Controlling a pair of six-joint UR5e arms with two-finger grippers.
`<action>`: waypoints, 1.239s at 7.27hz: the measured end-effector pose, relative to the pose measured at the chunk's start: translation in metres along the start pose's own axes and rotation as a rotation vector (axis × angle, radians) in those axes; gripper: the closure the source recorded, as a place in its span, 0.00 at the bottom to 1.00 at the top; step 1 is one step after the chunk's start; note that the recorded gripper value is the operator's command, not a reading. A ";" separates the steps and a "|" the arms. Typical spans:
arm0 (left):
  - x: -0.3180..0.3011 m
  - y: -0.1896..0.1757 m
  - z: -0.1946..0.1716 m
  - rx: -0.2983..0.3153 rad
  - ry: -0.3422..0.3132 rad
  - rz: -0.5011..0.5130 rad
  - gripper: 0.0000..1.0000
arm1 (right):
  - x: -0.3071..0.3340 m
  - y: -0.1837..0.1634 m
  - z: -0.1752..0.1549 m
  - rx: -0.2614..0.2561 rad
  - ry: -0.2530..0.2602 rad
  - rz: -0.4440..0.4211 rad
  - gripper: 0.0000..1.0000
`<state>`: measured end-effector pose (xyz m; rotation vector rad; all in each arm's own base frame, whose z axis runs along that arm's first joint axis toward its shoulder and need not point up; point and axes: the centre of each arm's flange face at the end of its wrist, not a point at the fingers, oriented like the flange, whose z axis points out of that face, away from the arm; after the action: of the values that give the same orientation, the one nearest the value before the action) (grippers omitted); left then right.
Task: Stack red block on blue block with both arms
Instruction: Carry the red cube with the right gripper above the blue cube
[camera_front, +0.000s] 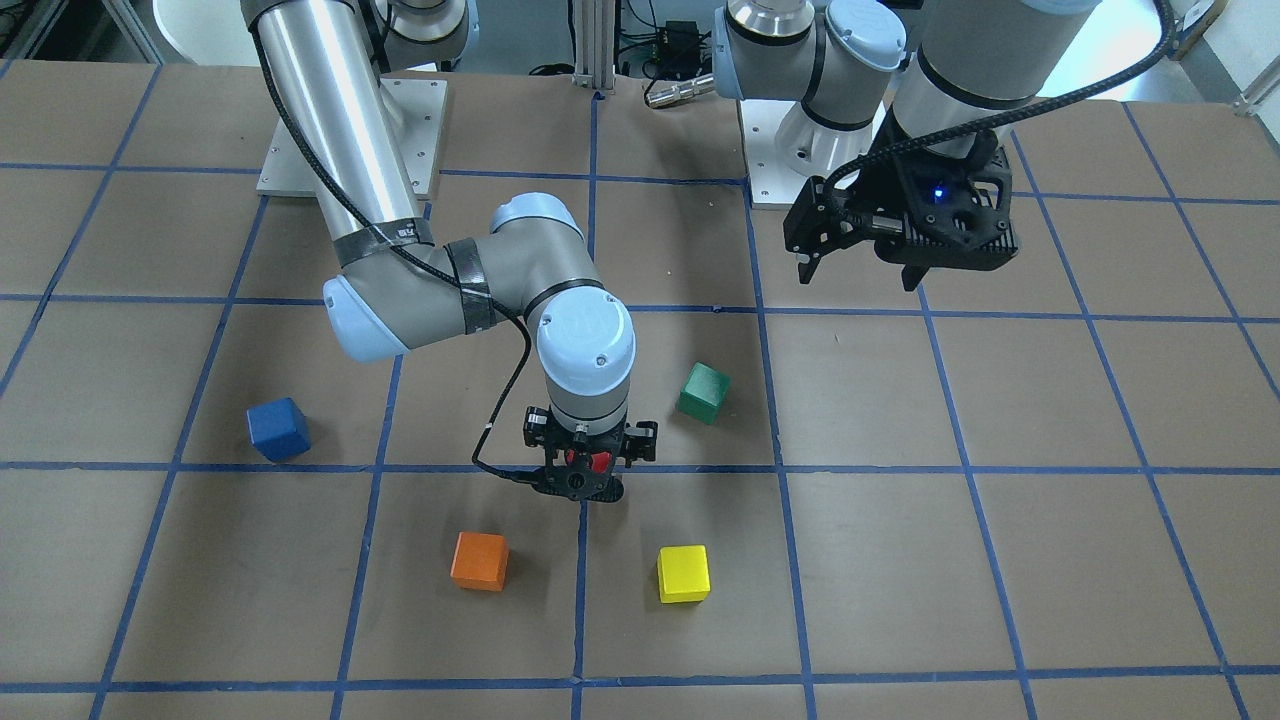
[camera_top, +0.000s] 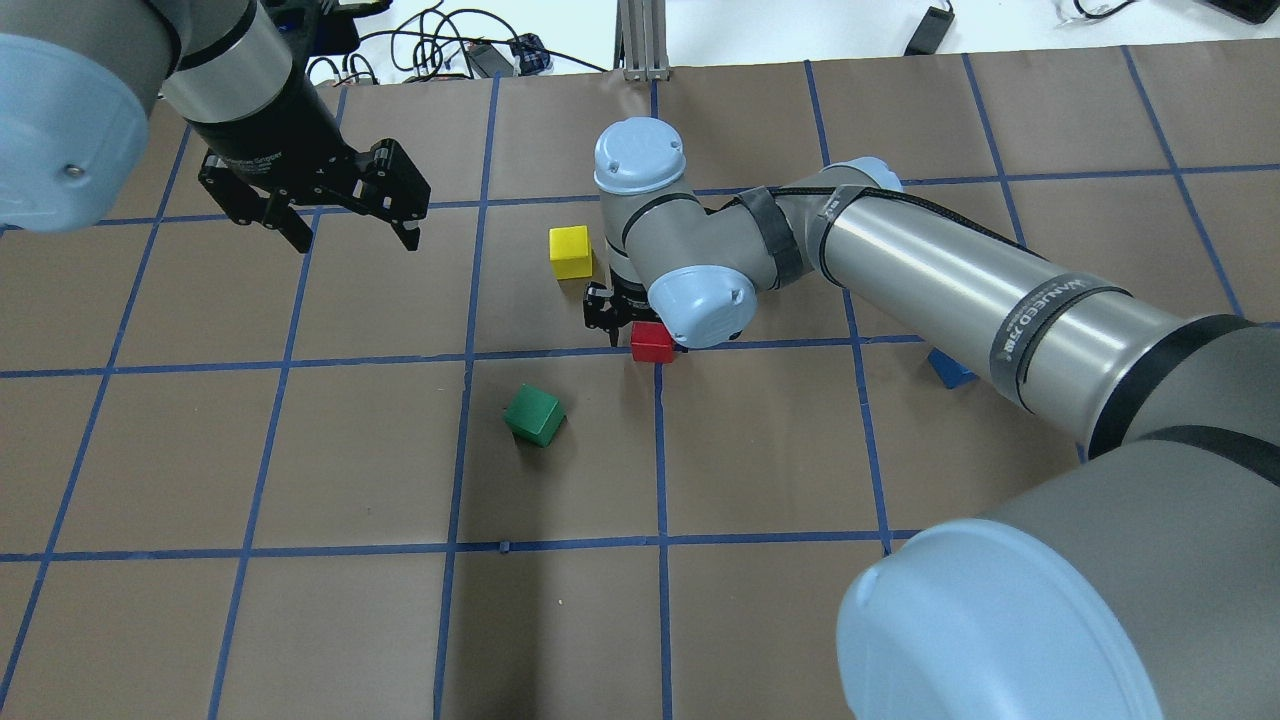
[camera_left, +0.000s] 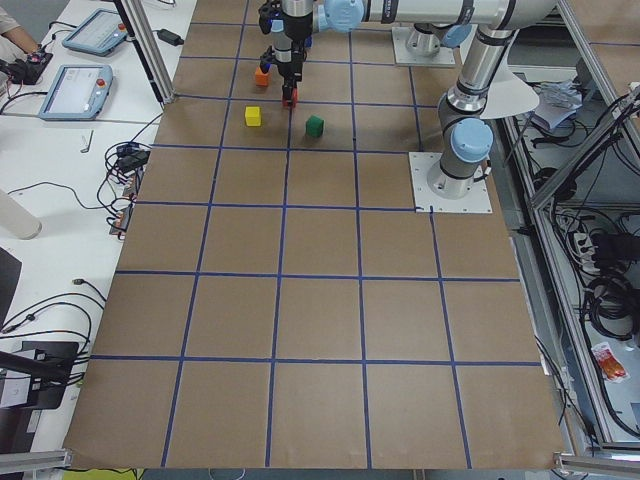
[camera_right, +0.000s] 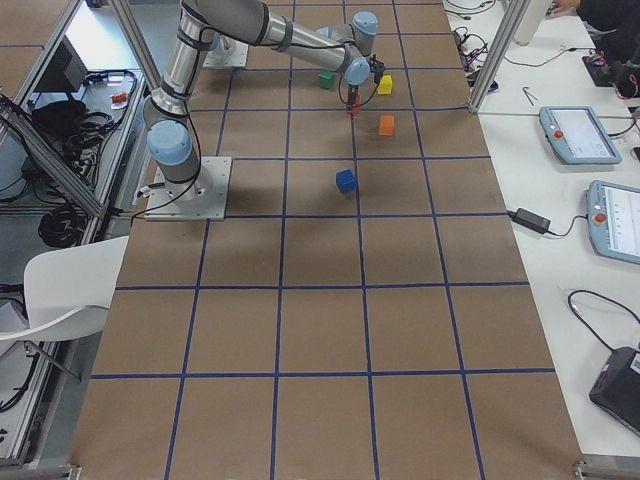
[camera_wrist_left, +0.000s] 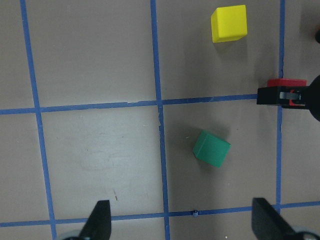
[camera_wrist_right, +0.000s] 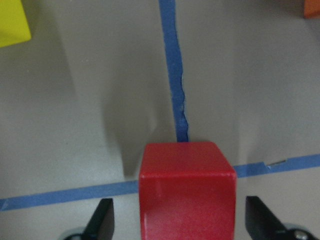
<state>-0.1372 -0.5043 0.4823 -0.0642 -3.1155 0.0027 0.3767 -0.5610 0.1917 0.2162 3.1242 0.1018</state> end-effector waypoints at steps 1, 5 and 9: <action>0.000 0.000 0.002 -0.003 0.000 -0.001 0.00 | 0.000 -0.002 -0.001 -0.001 -0.003 0.003 1.00; 0.000 0.000 0.006 0.004 0.001 -0.001 0.00 | 0.045 -0.011 -0.076 0.007 -0.003 0.028 1.00; -0.001 0.000 0.006 0.006 0.001 0.003 0.00 | 0.238 -0.041 -0.178 -0.047 0.012 -0.021 1.00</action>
<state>-0.1369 -0.5047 0.4761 -0.0688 -3.1139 0.0112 0.1333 -0.5798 0.3659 0.1834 3.1306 0.1763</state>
